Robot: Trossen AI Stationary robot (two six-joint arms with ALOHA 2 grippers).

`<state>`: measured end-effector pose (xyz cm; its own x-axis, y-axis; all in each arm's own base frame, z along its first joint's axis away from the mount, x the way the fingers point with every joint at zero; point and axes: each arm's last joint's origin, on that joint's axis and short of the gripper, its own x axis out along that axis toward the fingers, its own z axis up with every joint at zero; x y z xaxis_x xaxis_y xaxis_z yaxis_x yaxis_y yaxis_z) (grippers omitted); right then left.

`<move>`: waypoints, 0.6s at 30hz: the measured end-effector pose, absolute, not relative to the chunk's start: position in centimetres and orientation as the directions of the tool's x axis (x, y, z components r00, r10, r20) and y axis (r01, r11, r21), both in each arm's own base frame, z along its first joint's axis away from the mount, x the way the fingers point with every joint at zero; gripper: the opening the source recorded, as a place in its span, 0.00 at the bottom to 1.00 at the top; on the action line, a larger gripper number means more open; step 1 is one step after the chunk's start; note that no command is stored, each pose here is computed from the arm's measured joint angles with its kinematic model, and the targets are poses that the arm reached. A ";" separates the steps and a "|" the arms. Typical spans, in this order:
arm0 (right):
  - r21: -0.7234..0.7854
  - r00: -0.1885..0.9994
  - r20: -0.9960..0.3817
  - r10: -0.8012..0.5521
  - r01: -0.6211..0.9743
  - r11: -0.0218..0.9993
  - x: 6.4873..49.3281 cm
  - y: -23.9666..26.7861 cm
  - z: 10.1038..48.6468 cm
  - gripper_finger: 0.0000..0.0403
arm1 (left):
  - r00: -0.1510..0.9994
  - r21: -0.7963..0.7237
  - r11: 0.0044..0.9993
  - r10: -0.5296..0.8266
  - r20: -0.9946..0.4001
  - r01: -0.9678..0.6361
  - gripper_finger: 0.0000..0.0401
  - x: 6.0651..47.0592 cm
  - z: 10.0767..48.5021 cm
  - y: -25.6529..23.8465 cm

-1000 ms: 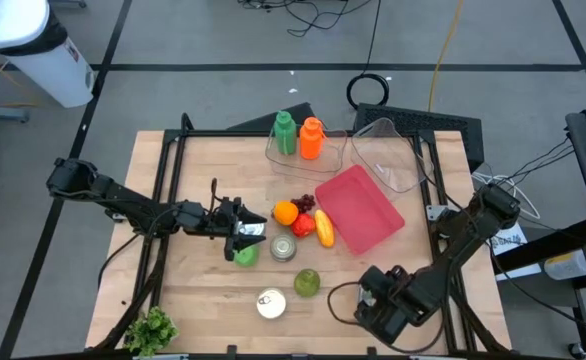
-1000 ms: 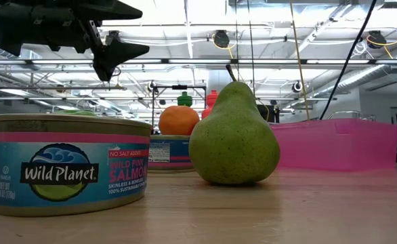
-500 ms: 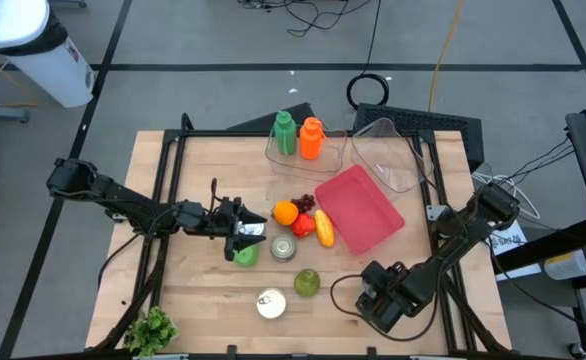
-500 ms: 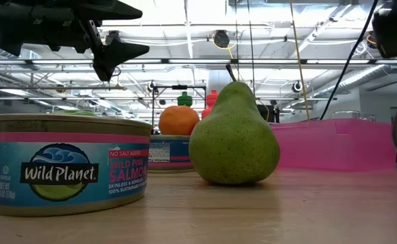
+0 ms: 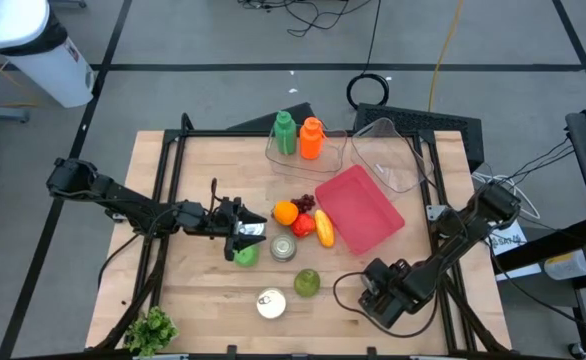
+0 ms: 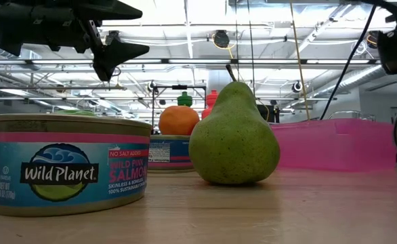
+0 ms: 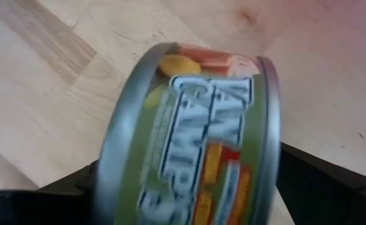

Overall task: Pick & Place Food Item
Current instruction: Put the right green tuna can into the pink bin

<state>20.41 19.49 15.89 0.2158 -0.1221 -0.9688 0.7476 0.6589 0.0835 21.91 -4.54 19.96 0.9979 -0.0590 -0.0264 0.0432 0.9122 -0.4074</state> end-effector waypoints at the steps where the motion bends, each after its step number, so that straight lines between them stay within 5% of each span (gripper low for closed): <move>1: 0.091 0.230 -0.965 -0.125 0.744 0.662 20.4 19.5 16.1 0.82 | 0.998 -0.407 0.912 -0.059 -0.026 0.043 0.74 21.9 20.0 -4.5; 8: 0.128 0.335 -0.927 -0.167 0.705 0.698 19.4 19.9 17.1 0.82 | 0.998 -0.408 0.912 -0.059 -0.026 0.043 0.74 21.9 20.0 -4.5; 13: 0.091 0.280 -0.947 -0.156 0.701 0.707 19.0 19.5 16.4 0.81 | 0.998 -0.408 0.912 -0.059 -0.028 0.042 0.74 21.9 19.9 -4.5; 18: 0.142 0.350 -0.924 -0.150 0.682 0.717 18.8 19.7 17.3 0.72 | 0.998 -0.408 0.912 -0.059 -0.032 0.041 0.74 21.9 19.9 -4.5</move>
<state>18.77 19.69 17.33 0.3505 -0.1501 -0.9245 0.6823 0.7171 0.1422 21.91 -4.54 19.90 0.9978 -0.0590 -0.0316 0.0410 0.9119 -0.4084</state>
